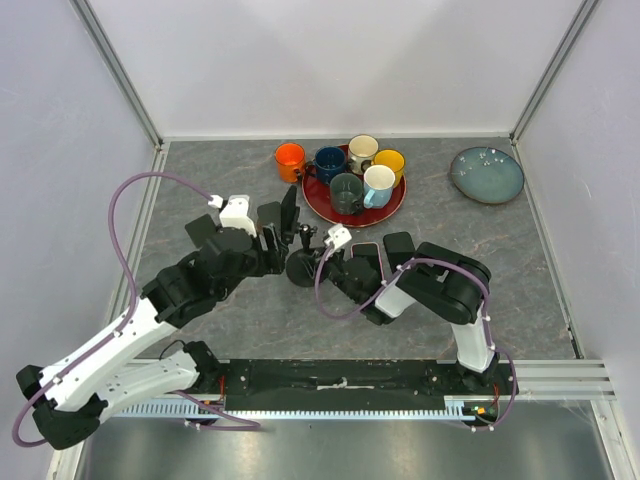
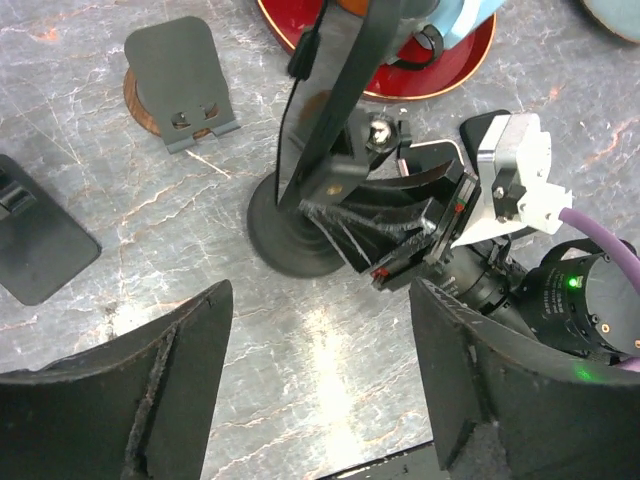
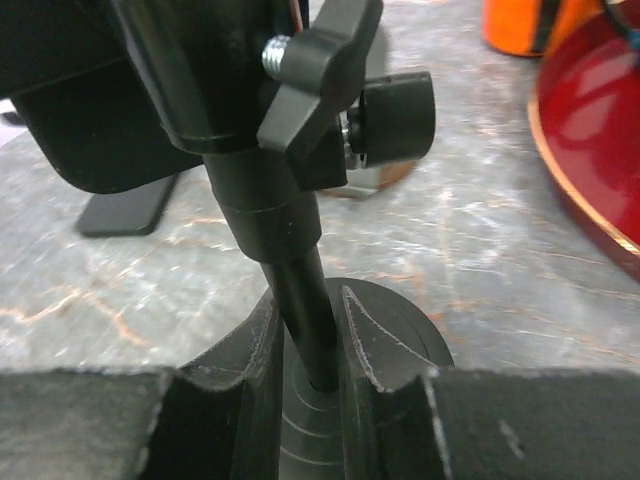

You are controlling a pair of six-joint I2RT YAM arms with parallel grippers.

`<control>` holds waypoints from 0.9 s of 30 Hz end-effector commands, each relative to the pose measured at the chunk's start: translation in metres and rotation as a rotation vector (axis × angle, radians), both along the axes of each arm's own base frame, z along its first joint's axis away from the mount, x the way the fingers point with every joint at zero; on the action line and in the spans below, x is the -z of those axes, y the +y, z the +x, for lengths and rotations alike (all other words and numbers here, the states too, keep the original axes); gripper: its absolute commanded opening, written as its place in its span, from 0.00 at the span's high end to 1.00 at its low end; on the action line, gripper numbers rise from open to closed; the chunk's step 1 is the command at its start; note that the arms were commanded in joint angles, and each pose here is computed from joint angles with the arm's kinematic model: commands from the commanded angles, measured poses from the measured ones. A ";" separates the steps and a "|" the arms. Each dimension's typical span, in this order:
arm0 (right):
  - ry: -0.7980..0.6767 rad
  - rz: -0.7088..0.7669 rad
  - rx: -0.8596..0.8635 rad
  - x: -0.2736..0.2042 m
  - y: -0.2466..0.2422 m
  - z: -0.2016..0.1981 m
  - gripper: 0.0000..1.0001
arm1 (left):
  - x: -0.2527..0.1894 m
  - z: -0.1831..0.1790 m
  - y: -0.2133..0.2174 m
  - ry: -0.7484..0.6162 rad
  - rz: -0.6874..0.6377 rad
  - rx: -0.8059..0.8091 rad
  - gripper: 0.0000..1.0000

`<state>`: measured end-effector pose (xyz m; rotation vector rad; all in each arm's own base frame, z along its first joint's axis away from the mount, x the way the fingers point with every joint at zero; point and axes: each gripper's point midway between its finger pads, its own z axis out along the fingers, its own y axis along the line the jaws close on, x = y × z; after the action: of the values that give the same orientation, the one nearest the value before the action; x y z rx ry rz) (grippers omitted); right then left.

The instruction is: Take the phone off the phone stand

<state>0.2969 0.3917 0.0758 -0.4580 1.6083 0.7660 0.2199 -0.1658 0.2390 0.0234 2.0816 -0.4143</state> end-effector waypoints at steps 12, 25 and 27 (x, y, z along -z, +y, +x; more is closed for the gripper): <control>0.115 -0.230 0.056 0.074 -0.034 -0.003 1.00 | -0.059 0.018 0.000 -0.074 -0.043 -0.103 0.06; 0.059 -0.287 -0.007 0.073 -0.019 -0.015 1.00 | -0.046 0.079 -0.013 0.039 0.288 -0.132 0.06; 0.042 -0.306 -0.005 0.073 -0.019 -0.015 1.00 | -0.051 0.090 -0.011 0.051 0.317 -0.142 0.08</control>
<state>0.3063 0.3826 0.0734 -0.5111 1.5753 0.6321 0.2938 -0.1893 0.2808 0.0009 2.1433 -0.1333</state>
